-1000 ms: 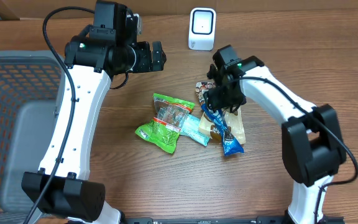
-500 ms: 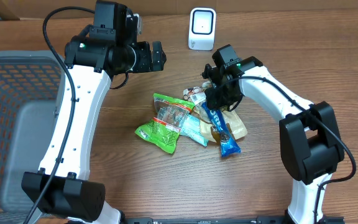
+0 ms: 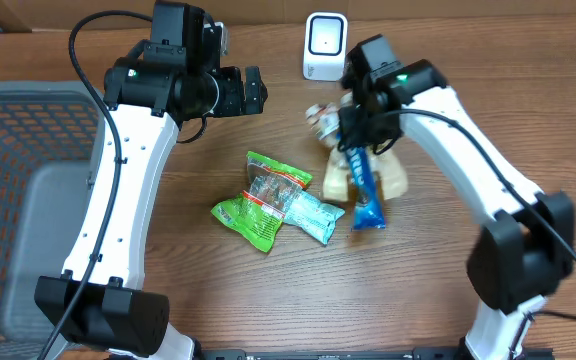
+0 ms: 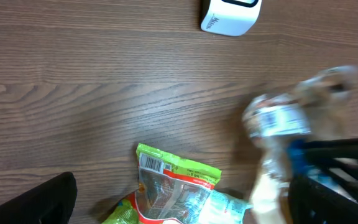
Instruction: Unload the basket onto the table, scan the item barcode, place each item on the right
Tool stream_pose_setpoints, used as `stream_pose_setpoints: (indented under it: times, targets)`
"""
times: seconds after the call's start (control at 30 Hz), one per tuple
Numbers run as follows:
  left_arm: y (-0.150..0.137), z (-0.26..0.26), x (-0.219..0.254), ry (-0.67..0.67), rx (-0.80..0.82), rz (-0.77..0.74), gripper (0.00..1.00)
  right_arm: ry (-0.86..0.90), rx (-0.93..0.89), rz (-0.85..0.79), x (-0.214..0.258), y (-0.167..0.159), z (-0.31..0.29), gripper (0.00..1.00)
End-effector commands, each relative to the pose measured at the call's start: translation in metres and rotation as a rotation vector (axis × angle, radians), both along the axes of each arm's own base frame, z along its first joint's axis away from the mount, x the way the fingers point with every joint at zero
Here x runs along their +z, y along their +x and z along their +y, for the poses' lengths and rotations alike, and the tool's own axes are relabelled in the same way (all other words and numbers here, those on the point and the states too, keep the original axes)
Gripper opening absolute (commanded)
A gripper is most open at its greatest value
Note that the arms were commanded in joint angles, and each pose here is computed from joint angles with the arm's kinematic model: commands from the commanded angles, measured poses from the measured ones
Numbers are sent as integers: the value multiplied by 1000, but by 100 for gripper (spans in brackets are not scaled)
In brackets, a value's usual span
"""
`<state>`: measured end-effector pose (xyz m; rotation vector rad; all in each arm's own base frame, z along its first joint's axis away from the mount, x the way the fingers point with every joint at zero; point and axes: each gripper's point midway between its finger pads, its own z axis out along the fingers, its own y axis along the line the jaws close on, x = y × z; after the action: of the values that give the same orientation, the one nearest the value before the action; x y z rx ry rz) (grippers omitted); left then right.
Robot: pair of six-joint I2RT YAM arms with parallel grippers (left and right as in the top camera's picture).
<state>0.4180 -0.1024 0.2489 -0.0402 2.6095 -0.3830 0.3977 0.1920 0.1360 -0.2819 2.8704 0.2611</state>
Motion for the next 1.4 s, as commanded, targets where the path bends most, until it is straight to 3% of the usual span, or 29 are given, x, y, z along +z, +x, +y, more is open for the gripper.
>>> stream_pose_setpoints:
  times: [0.0,0.2,0.33,0.43,0.57,0.8,0.87,0.93,0.97,1.37]
  targets:
    - [2,2,8,17,-16,-29,100,-76,-149,-124,36,13,-25,4]
    - [2,2,8,17,-16,-29,100,-131,-191,-7,-5,-4,-25,4]
    - [2,2,8,17,-16,-29,100,-283,-311,-30,-20,-10,-45,4]
    - [2,2,8,17,-16,-29,100,-315,-303,-43,-20,-13,-44,4]
    - [2,2,8,17,-16,-29,100,-314,-298,-41,-20,-14,-43,18]
    - [2,2,8,17,-16,-29,100,-276,-293,-2,-27,-20,-36,9]
    - [2,2,8,17,-16,-29,100,-277,-293,13,-34,-23,-36,14]
    - [2,2,8,17,-16,-29,100,-277,-288,47,-47,-30,-36,28]
    - [2,2,8,17,-16,-29,100,-280,-287,61,-53,-34,-37,31]
    - [2,2,8,17,-16,-29,100,-255,-287,179,-87,-53,-30,36]
